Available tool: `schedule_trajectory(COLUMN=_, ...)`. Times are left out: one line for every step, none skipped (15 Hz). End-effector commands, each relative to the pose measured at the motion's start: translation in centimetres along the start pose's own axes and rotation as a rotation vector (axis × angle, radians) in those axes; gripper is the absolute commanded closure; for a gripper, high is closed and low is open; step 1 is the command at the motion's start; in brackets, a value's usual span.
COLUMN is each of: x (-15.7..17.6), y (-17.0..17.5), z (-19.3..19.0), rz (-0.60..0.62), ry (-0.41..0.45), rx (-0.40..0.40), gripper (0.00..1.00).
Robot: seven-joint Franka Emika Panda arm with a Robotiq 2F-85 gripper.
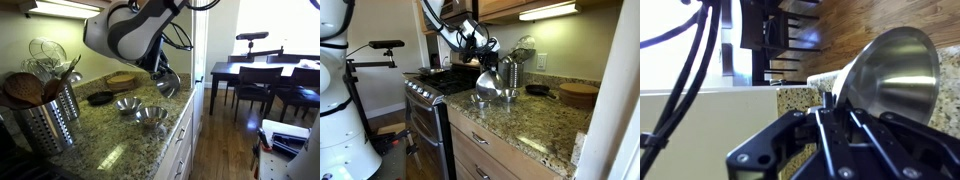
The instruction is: Transfer the beans from one bowl to the other
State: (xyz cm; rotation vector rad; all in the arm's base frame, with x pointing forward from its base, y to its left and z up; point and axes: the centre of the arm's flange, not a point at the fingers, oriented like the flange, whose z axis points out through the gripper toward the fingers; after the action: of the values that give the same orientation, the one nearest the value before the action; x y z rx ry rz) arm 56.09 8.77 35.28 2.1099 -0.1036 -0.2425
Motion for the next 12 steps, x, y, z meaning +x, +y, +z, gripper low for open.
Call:
schedule_trajectory(x=-1.7, y=6.3, z=4.3, rz=0.111, ry=-0.047, rx=0.159, gripper=0.92)
schedule_trajectory(x=-1.6, y=7.4, z=5.7, rz=0.130, ry=-0.066, rx=0.211, gripper=0.92)
schedule_trajectory(x=-1.5, y=8.5, z=6.9, rz=0.155, ry=-0.082, rx=0.262, gripper=0.92)
schedule_trajectory(x=-1.4, y=9.3, z=8.4, rz=0.181, ry=-0.098, rx=0.314, gripper=0.92)
schedule_trajectory(x=-1.2, y=9.9, z=9.7, rz=0.206, ry=-0.109, rx=0.365, gripper=0.92)
schedule_trajectory(x=-1.0, y=10.2, z=11.1, rz=0.232, ry=-0.118, rx=0.416, gripper=0.92)
schedule_trajectory(x=-0.7, y=10.5, z=12.3, rz=0.257, ry=-0.125, rx=0.468, gripper=0.92)
schedule_trajectory(x=-0.3, y=10.6, z=13.7, rz=0.281, ry=-0.130, rx=0.523, gripper=0.92)
schedule_trajectory(x=0.1, y=10.5, z=14.9, rz=0.305, ry=-0.129, rx=0.575, gripper=0.92)
schedule_trajectory(x=0.5, y=10.4, z=16.1, rz=0.329, ry=-0.125, rx=0.629, gripper=0.92)
schedule_trajectory(x=1.0, y=10.4, z=17.1, rz=0.348, ry=-0.117, rx=0.683, gripper=0.92)
schedule_trajectory(x=1.4, y=10.3, z=18.1, rz=0.367, ry=-0.104, rx=0.736, gripper=0.92)
